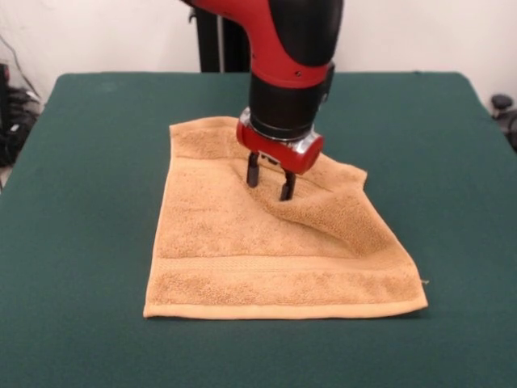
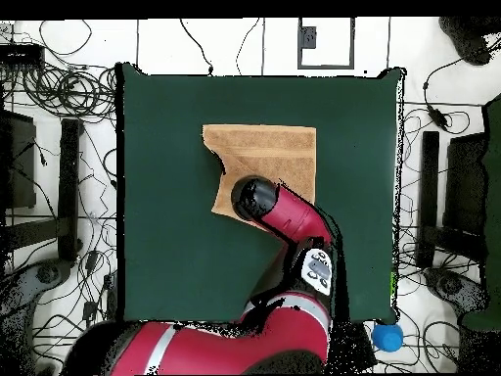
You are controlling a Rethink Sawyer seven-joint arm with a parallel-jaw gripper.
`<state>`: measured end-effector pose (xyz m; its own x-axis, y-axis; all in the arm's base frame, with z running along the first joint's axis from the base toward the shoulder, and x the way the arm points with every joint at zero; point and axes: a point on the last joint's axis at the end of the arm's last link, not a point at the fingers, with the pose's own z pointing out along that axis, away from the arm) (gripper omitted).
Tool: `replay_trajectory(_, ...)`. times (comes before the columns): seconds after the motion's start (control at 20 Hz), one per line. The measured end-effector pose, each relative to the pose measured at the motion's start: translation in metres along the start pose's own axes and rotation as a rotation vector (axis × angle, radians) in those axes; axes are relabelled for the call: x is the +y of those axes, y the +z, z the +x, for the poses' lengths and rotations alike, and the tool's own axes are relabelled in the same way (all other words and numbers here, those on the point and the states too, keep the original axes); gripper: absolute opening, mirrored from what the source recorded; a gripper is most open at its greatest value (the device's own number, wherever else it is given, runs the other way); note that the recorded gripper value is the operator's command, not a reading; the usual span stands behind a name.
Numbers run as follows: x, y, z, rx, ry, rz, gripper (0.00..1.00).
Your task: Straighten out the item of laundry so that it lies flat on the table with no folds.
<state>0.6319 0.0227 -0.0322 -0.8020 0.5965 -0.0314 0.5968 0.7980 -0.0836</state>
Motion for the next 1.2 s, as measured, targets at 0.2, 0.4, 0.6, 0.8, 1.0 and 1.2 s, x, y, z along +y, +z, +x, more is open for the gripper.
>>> replay_trajectory(0.2, -0.004, 0.0024, -0.005, 0.019, 0.035, -0.031, 1.0)
replay_trajectory(0.4, -0.0057, 0.002, -0.0061, 0.031, 0.051, -0.047, 1.0)
replay_trajectory(0.6, -0.0067, 0.0025, -0.0061, 0.038, 0.061, -0.057, 1.0)
replay_trajectory(0.8, -0.0079, 0.0026, -0.0067, 0.042, 0.069, -0.064, 1.0)
replay_trajectory(1.0, -0.0083, 0.0025, -0.0073, 0.046, 0.075, -0.069, 1.0)
replay_trajectory(1.2, -0.0086, 0.0021, -0.007, 0.05, 0.086, -0.072, 1.0)
